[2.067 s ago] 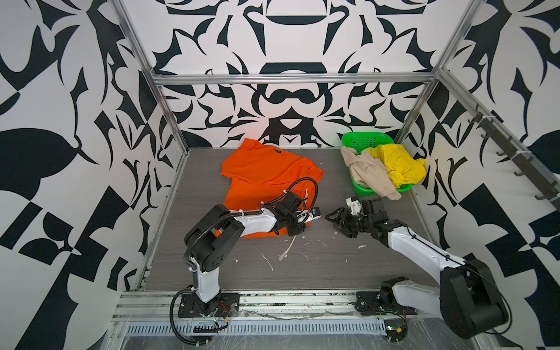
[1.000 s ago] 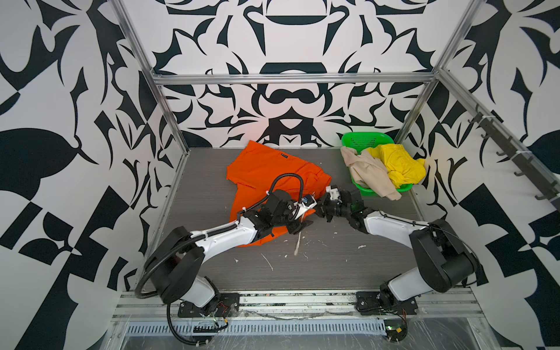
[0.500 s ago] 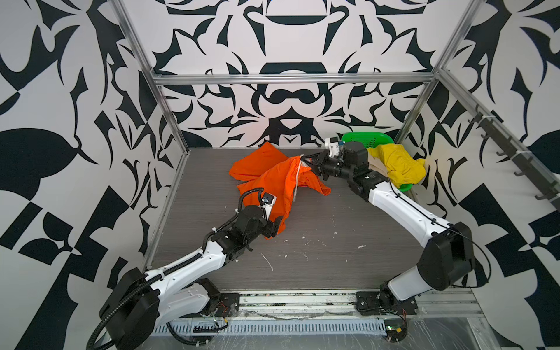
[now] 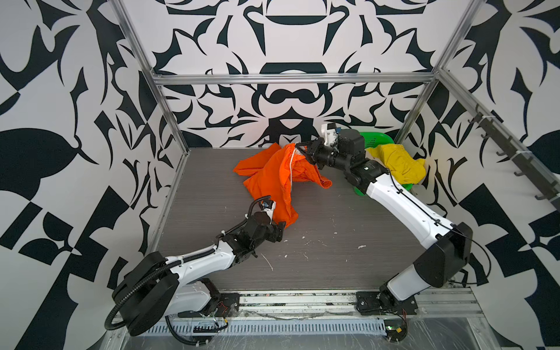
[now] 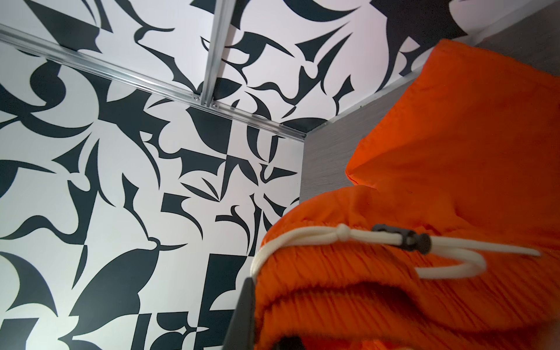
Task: Fold and stack the shorts
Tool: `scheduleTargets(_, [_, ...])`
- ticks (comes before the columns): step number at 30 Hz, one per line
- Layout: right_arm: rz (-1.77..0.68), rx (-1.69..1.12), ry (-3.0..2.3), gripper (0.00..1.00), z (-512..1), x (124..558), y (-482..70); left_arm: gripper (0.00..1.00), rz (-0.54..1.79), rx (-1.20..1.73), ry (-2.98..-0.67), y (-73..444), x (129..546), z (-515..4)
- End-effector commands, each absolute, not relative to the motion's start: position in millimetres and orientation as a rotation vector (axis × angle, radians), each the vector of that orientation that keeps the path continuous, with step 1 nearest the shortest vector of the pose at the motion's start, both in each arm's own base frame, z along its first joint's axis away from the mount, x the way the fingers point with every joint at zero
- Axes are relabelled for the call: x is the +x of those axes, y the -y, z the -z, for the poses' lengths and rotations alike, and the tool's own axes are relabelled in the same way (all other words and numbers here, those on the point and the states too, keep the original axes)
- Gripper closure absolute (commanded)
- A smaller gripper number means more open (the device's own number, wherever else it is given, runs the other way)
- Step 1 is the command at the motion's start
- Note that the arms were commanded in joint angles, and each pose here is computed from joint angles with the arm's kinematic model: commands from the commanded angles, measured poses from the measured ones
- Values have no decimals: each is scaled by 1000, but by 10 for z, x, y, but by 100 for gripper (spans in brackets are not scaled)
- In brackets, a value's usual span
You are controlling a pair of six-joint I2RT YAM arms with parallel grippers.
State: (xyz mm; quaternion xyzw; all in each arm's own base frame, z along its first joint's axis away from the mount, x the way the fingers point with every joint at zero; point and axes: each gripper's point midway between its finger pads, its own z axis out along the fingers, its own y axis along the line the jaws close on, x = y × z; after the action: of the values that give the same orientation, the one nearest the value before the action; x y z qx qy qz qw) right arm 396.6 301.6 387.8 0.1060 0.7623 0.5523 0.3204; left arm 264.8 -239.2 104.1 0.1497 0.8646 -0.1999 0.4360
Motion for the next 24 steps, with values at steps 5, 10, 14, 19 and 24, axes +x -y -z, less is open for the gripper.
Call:
scheduleTargets(5, [-1397,173,-1720,93,-4953,3879,-2894,17,557,207,-2074,2399,2774,-1147])
scheduleTargets(10, [-1365,146,-1669,93,-5200,3873,-2918,17,611,186,-2044,2472,2806,-1144])
scheduleTargets(14, [-1348,134,-1653,93,-5302,3897,-2949,17,679,203,-2001,2581,2806,-1192])
scheduleTargets(19, [-1346,120,-1636,94,-5402,3903,-2996,16,702,238,-1990,2702,2825,-1172])
scheduleTargets(24, [-1336,99,-1621,94,-5503,3851,-3029,17,688,234,-1977,2775,2915,-1105])
